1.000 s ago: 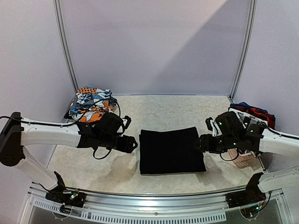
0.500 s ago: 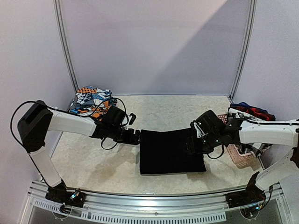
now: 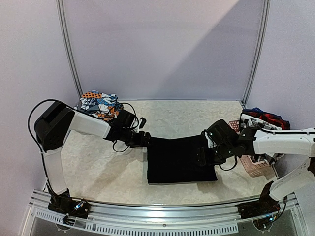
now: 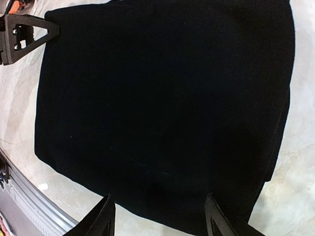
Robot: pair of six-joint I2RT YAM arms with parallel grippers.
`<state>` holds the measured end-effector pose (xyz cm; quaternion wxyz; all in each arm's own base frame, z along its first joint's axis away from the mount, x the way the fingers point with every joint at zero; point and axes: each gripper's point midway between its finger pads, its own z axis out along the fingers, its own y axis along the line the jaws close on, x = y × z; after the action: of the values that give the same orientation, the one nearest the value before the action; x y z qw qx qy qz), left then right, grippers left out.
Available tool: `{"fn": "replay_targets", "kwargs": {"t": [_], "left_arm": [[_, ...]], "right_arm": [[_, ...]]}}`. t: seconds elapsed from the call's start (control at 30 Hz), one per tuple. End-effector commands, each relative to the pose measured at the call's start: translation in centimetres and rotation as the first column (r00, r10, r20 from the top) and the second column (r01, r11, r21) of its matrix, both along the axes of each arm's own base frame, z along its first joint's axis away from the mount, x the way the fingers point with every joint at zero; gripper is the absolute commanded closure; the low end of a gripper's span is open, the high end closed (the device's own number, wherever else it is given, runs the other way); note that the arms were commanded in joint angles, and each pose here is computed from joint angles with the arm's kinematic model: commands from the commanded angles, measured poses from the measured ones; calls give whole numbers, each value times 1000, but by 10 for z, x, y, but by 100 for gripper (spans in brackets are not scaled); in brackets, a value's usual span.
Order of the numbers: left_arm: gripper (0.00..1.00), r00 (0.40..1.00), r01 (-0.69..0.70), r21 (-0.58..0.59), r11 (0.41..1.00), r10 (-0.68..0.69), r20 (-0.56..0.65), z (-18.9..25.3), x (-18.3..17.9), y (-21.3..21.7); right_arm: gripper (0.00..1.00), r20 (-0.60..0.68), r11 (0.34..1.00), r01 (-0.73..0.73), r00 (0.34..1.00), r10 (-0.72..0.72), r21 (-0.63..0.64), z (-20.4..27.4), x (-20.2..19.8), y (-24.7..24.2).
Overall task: Fold and stack the mixed laundry pile
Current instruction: Pick up the square-folded T-shirt from the center of the board.
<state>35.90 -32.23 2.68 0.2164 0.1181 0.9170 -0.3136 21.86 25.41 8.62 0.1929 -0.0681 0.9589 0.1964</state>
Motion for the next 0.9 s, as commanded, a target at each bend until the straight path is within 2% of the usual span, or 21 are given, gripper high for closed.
{"fn": "replay_targets", "kwargs": {"t": [0.0, 0.33, 0.37, 0.47, 0.5, 0.57, 0.7, 0.87], "left_arm": [[32, 999, -7, -13, 1000, 6, -47, -12, 1, -1], [54, 996, -6, -41, 999, 2, -94, -22, -4, -12], [58, 995, -7, -40, 999, 3, -97, -23, -4, -13], [78, 995, -1, -42, 999, -3, -99, -23, -4, -16], [88, 995, 3, -45, 999, -8, -95, -21, -4, -17], [99, 996, 11, -51, 999, -15, -83, -15, -5, -20], [100, 998, 31, -53, 998, -34, -55, 3, -8, -23], [100, 1000, 6, 21, 1000, -5, -28, 22, -12, -7]], "right_arm": [[37, 33, 1000, 25, 999, -25, -4, 4, -2, -8], [39, 35, 998, 48, 998, -47, -27, -2, -3, -16], [39, 34, 999, 48, 998, -47, -27, -3, -4, -16], [39, 34, 998, 50, 998, -49, -26, -3, -5, -18], [40, 36, 998, 50, 998, -49, -25, -3, -5, -18], [39, 40, 998, 53, 998, -52, -25, -2, -5, -19], [37, 58, 998, 61, 997, -60, -16, 2, -4, -21], [26, 90, 997, 73, 993, -74, 10, 10, -3, -24]]}}
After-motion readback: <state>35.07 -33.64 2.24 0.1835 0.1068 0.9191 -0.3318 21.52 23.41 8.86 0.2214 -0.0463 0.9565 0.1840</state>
